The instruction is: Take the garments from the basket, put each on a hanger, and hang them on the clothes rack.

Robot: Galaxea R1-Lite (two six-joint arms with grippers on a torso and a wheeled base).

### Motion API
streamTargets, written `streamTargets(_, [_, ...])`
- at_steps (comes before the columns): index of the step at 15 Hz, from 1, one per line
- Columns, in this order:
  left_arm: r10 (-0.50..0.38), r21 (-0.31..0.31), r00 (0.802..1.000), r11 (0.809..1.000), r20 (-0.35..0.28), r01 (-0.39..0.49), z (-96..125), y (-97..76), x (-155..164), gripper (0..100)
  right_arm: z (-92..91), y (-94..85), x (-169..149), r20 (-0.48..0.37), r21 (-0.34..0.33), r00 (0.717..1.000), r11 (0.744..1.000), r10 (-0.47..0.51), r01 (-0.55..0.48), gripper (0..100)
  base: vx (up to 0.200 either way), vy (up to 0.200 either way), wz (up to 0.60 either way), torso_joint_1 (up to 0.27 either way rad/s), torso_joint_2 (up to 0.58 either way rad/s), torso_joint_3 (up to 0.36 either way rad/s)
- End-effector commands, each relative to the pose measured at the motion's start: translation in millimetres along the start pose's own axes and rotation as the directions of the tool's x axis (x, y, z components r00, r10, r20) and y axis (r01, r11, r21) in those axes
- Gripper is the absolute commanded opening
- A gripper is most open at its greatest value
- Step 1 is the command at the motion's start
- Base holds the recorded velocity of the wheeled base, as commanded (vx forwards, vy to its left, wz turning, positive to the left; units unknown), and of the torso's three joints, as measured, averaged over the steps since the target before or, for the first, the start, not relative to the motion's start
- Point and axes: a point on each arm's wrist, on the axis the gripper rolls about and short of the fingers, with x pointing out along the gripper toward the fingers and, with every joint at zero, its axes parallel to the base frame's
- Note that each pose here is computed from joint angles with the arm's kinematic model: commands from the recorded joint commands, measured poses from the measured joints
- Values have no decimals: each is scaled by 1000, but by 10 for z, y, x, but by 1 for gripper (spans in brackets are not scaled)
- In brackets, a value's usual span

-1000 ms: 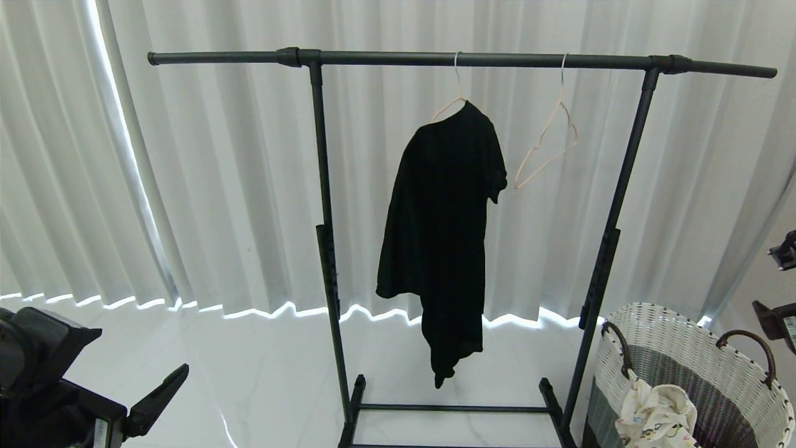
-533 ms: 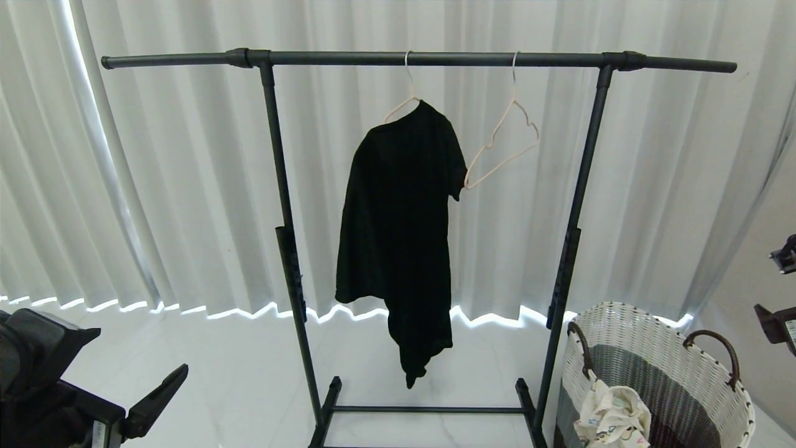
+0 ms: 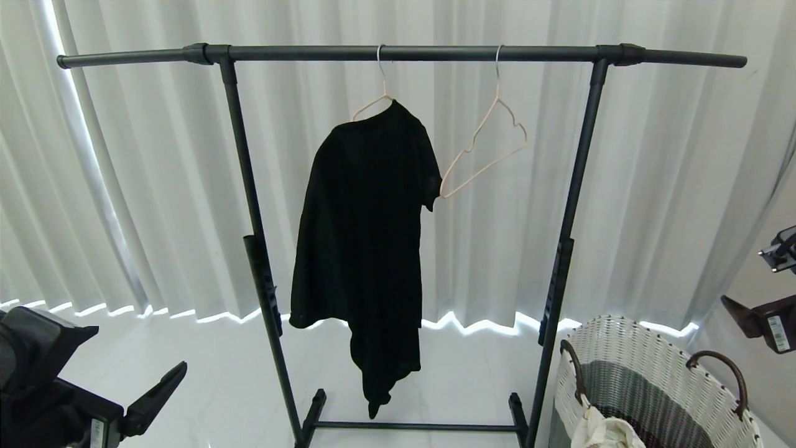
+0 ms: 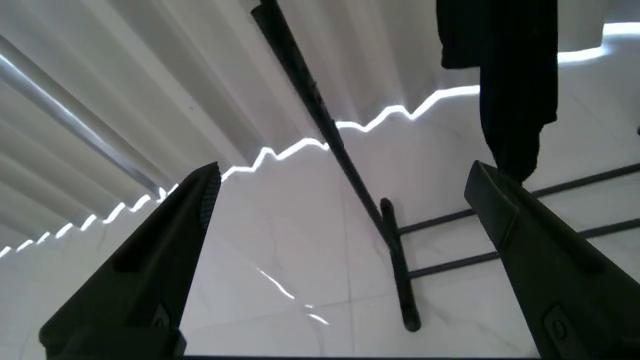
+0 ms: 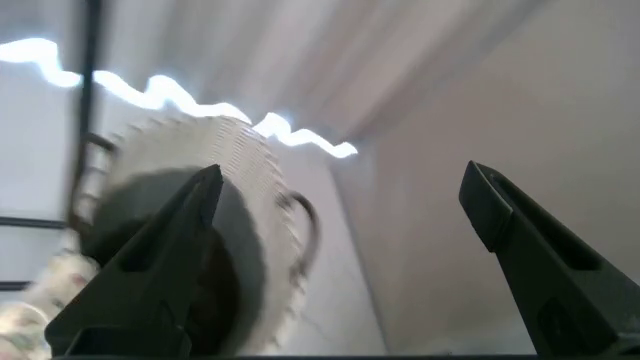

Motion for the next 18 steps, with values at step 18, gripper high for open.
streamTargets(18, [-34, 11, 998, 999, 57, 33, -150, -145, -218, 100, -1195, 942, -95, -634, 171, 604, 849, 483, -499, 100, 11, 0, 0, 0, 0, 0])
